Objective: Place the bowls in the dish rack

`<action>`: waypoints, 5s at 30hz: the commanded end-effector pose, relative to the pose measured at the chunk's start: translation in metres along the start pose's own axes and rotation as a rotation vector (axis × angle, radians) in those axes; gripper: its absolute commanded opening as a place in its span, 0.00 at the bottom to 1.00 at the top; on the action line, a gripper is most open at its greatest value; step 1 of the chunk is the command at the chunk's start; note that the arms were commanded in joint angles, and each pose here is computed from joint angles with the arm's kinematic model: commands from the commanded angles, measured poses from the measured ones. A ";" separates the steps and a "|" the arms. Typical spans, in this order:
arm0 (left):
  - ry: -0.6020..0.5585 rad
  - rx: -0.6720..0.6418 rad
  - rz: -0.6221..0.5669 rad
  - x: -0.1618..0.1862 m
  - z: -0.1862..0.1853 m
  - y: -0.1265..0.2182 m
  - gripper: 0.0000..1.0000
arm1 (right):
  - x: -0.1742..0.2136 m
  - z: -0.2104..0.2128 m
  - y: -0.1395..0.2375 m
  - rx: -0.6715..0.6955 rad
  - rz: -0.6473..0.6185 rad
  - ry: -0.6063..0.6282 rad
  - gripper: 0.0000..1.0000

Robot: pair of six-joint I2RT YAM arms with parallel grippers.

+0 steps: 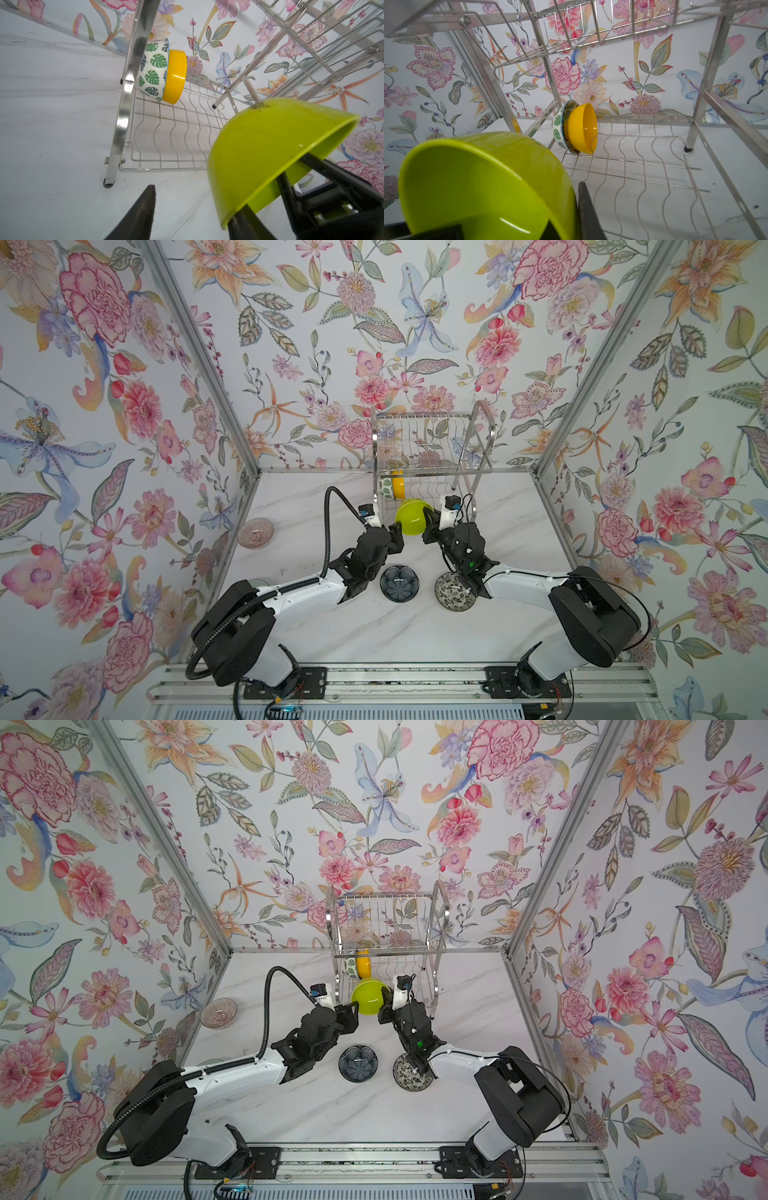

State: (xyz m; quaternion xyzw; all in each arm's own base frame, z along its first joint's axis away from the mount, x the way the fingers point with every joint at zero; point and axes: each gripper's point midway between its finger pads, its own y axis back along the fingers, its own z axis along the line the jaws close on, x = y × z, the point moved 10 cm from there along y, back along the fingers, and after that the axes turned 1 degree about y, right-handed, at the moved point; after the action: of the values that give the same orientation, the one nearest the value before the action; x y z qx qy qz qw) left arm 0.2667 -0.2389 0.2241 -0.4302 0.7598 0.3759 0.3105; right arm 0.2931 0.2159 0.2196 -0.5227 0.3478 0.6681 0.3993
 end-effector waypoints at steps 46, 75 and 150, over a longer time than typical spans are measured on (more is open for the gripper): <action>0.123 -0.212 -0.297 -0.038 0.039 0.029 0.00 | -0.025 0.023 0.026 -0.095 0.228 -0.402 0.98; -0.295 -0.317 -0.431 0.010 0.011 0.029 0.00 | -0.059 -0.026 0.013 0.126 0.380 -1.076 0.98; -0.462 -0.298 -0.414 0.045 -0.049 -0.004 0.02 | -0.032 0.003 0.000 -0.034 0.337 -1.718 0.00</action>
State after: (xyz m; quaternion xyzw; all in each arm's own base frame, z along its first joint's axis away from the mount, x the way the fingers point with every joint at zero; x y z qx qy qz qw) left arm 0.2525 -0.2968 0.2024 -0.5153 0.4947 0.5180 0.4705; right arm 0.2964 0.2218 0.2591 0.2371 -0.0367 0.8884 0.3914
